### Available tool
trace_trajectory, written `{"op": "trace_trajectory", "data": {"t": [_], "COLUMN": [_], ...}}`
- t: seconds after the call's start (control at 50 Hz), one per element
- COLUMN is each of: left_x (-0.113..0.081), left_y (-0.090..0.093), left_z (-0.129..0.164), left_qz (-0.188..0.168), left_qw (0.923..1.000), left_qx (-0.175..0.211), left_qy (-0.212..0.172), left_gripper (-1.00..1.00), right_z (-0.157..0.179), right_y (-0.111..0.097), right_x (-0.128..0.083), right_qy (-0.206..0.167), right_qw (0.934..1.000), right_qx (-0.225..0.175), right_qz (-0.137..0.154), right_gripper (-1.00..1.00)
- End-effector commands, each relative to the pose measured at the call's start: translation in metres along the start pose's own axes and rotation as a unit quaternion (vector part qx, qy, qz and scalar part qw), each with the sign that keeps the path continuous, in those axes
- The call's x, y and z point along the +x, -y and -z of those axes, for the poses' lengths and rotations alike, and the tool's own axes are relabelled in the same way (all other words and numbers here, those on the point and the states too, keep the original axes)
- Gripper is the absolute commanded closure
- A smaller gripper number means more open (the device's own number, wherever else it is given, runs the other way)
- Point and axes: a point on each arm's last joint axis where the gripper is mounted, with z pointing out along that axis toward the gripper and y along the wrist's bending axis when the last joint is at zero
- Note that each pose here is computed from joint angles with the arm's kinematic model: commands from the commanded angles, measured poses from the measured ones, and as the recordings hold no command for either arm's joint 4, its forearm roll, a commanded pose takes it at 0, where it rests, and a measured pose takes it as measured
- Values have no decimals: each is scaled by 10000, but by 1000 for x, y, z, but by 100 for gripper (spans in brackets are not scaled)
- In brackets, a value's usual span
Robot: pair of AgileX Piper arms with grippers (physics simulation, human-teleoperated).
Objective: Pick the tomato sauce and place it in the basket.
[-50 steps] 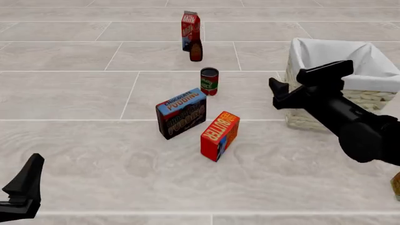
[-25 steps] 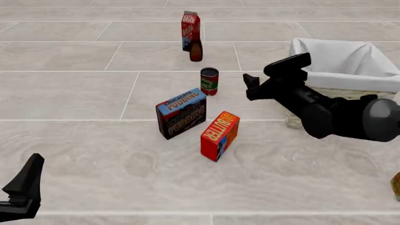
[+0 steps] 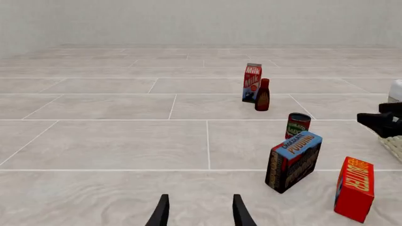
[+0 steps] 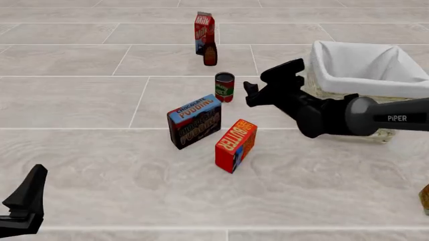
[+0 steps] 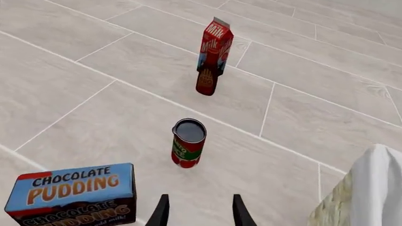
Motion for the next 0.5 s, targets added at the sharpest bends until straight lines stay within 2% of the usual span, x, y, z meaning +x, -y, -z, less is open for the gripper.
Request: {"op": "trace_trajectory", "data": {"t": [0.02, 0.5], "left_x": [0, 0], "left_y": [0, 0], "left_z": [0, 0], "left_qz": [0, 0], "left_qw": [10000, 10000], "left_qx": [1, 0], "left_qy": [0, -2], "left_gripper": [-100, -100], "right_z": [-24, -67], "right_y": [-7, -9], "right_x": [2, 14], "right_qy": [-49, -188], "right_qw": [9999, 9998], "right_qx": [-87, -101], "right_qz": [78, -10], "right_gripper": [-100, -100]}}
